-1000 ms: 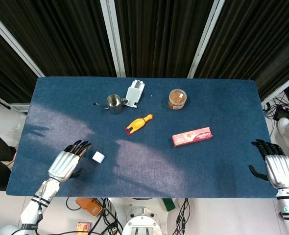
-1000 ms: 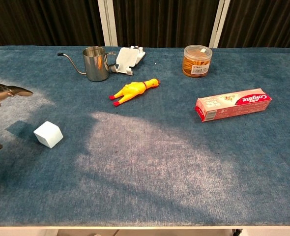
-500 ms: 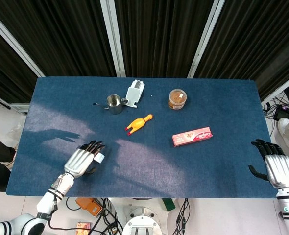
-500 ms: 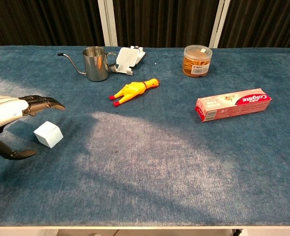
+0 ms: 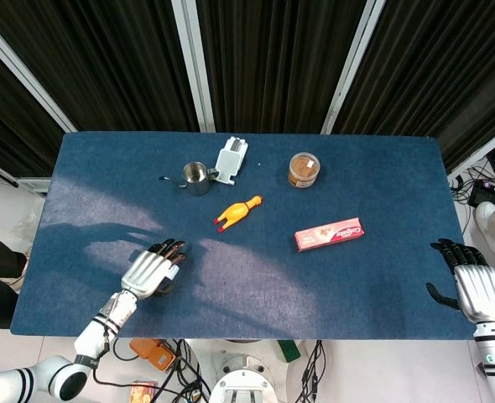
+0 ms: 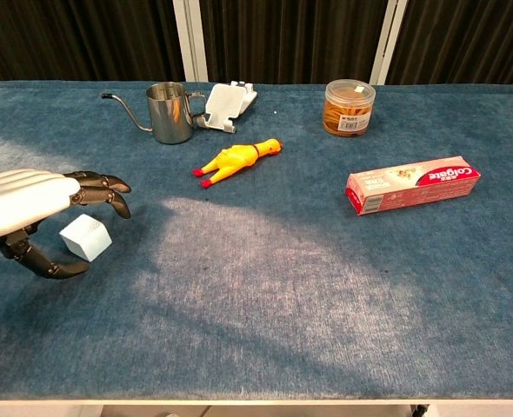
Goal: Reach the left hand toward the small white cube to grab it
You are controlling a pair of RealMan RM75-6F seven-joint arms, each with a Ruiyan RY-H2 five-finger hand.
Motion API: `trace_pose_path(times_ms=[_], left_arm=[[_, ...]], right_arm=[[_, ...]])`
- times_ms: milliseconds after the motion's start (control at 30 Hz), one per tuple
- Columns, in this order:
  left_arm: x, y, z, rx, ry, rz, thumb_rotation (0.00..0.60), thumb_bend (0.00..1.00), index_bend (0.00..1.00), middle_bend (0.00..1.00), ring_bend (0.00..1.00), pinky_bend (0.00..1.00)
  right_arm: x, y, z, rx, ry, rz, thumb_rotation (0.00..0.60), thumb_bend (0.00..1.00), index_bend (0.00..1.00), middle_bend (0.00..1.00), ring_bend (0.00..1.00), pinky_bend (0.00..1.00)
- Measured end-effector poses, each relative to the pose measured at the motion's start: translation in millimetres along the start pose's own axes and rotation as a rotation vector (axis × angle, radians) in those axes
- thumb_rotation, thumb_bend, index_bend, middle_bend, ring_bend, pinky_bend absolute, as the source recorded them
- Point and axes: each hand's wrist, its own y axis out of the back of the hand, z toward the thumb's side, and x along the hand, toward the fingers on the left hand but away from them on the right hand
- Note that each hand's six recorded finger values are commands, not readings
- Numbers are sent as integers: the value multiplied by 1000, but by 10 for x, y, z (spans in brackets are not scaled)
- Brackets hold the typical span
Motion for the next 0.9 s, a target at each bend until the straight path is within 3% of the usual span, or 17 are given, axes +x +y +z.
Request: trace_pose_path(times_ms=[133,400,600,900], left_arm=[[35,5,-44,6,9,-4,600,255,274,95,90,234],[41,38,-115,17,23,-7,600,262,413,108,100,234],[36,88,-145,28,28,-3,600,416,516,132,102,234],[15,390,-107,-1,16,49,600,445,534,136,103,235]], right_arm=[[0,-4,0,-1,0,1,600,392,269,221,238,212],[-4,-7,-2,-1,-3,4,600,393,269,221,238,212],[-8,-19,3,1,-3,11,600,392,269,221,238,212],[1,-9,-2,1,-3,7,600,392,269,222,238,212]])
